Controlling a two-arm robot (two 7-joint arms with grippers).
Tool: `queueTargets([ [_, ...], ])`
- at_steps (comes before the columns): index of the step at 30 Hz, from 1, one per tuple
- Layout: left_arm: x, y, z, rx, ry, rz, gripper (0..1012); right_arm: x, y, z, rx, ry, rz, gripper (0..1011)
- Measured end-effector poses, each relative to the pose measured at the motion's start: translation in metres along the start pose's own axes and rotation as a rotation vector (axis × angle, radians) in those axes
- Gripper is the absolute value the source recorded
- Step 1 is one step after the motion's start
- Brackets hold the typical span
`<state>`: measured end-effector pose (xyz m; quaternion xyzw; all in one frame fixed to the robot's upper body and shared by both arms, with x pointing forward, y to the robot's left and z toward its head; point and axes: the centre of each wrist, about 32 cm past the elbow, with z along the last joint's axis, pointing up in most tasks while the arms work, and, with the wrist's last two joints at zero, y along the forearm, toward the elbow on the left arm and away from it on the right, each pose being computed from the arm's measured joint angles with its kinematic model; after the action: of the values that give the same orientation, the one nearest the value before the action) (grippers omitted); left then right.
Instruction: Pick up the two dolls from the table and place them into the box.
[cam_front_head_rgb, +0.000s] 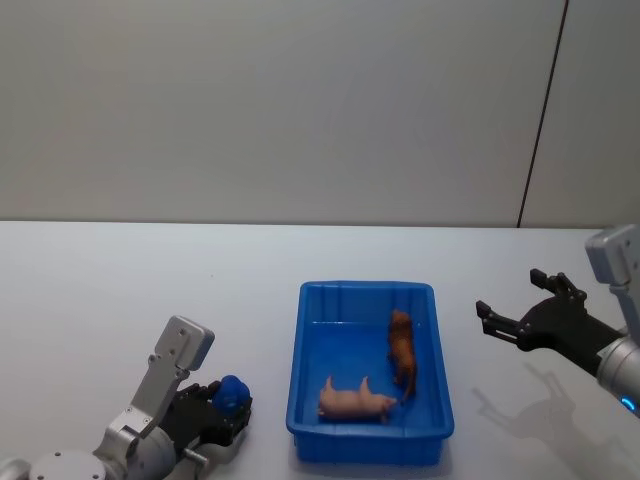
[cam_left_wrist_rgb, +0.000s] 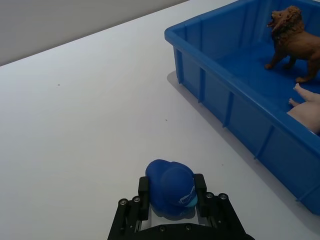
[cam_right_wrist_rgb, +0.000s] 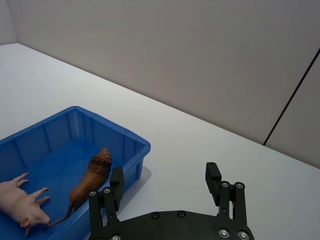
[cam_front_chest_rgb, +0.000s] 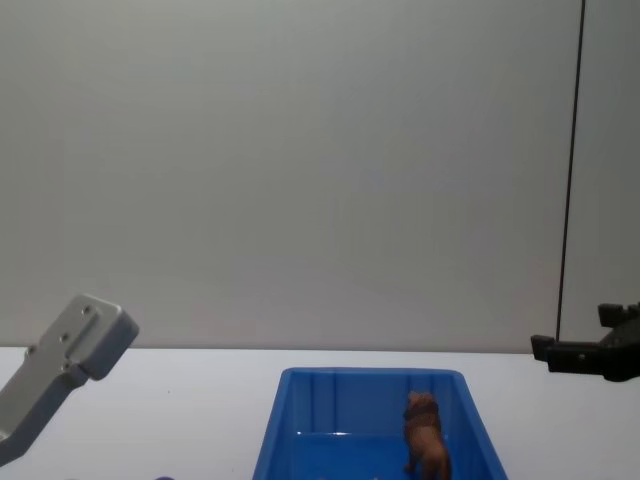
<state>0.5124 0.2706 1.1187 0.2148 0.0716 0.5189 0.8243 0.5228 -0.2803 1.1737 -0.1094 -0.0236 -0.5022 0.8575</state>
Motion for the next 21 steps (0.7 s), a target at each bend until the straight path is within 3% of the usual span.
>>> queueTargets([
  [8, 0.0012, 0.0002, 0.0024, -0.006, -0.009, 0.003, 485, 0.0, 0.0, 0.0, 0.0, 0.0, 0.0, 1001],
  [13, 0.0012, 0.0016, 0.0109, -0.025, -0.032, 0.008, 456, 0.0, 0.0, 0.0, 0.0, 0.0, 0.0, 1001],
  [19, 0.0001, 0.0034, 0.0299, -0.068, -0.081, 0.015, 414, 0.0, 0.0, 0.0, 0.0, 0.0, 0.0, 1001],
  [21, -0.0016, 0.0031, 0.0401, -0.094, -0.105, 0.015, 400, 0.0, 0.0, 0.0, 0.0, 0.0, 0.0, 1001],
])
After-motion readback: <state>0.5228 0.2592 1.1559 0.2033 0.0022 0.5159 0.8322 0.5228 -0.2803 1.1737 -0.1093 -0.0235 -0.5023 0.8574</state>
